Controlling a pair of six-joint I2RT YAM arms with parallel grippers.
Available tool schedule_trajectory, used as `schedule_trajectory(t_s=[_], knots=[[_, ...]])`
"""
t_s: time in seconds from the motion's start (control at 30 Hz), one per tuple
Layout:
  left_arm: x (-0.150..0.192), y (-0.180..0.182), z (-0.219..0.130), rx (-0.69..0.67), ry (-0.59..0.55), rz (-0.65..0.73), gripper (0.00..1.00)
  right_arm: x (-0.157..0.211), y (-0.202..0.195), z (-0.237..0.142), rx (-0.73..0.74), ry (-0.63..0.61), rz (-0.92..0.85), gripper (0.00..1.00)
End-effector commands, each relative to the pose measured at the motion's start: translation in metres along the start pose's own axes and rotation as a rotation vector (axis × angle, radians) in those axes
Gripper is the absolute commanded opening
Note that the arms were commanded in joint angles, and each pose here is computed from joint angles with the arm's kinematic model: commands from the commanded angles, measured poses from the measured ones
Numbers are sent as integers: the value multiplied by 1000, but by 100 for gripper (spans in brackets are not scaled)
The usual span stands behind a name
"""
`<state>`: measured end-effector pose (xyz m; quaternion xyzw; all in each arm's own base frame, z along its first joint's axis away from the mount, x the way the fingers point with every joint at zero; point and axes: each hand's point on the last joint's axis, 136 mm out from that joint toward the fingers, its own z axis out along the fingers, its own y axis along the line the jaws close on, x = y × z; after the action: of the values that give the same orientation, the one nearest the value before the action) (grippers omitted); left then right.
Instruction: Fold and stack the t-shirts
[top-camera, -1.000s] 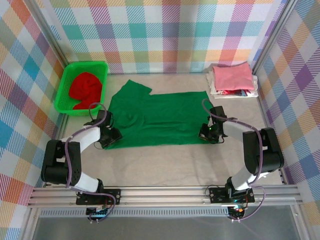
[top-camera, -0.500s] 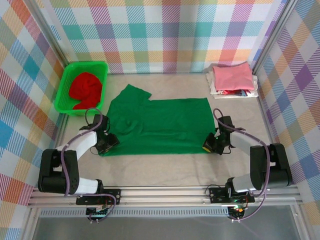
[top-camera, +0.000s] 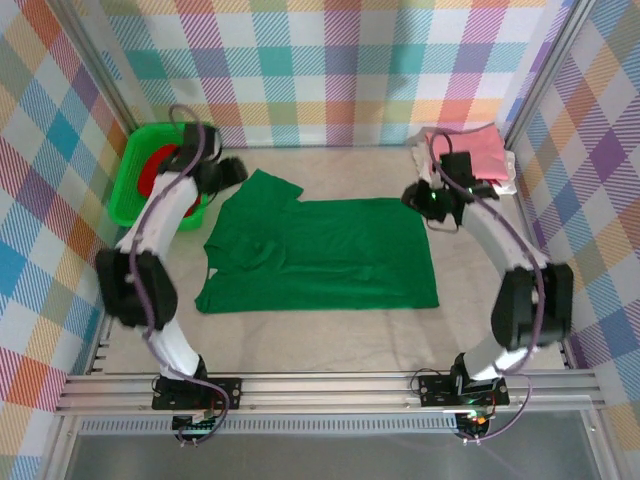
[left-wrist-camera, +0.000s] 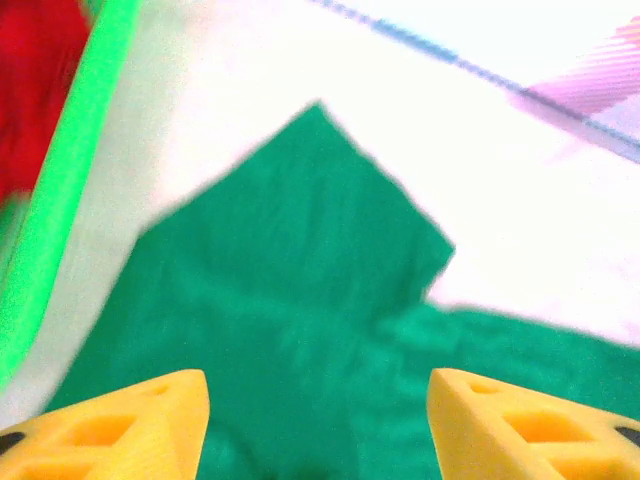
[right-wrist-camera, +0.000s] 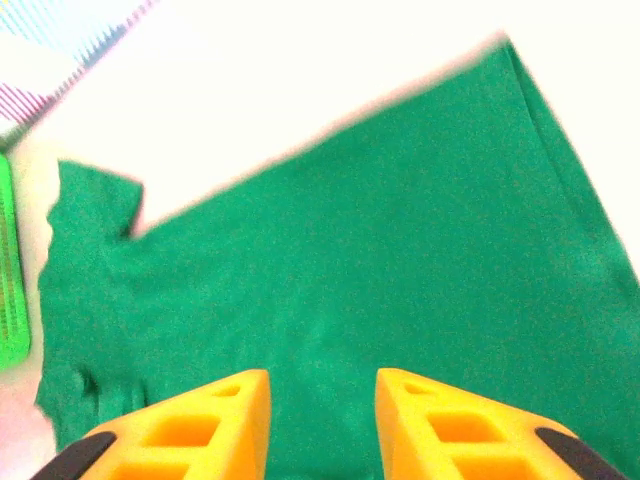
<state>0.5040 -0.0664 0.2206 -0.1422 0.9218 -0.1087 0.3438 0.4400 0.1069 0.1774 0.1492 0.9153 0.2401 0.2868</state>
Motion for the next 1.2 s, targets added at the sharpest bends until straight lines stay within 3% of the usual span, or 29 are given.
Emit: schedule_trajectory(t_s=[0.0, 0.13, 0.23, 0.63, 0.97, 1.17], knots=[[-15, -5, 53, -137, 25, 150, 64, -47, 0, 29, 44, -68, -136, 38], [-54, -2, 101, -239, -29, 165, 69, -78, -10, 61, 125, -72, -155, 40], [-64, -1, 135, -204, -72, 126, 75, -81, -14, 80, 139, -26, -142, 41], [-46, 12, 220, -98, -78, 31, 77, -50, -7, 85, 6, 9, -103, 41], [-25, -3, 251, 37, -31, 19, 73, -46, 5, 72, -57, -6, -83, 40], [-9, -6, 256, 67, 28, 25, 51, -49, 5, 65, -52, -32, -91, 40]])
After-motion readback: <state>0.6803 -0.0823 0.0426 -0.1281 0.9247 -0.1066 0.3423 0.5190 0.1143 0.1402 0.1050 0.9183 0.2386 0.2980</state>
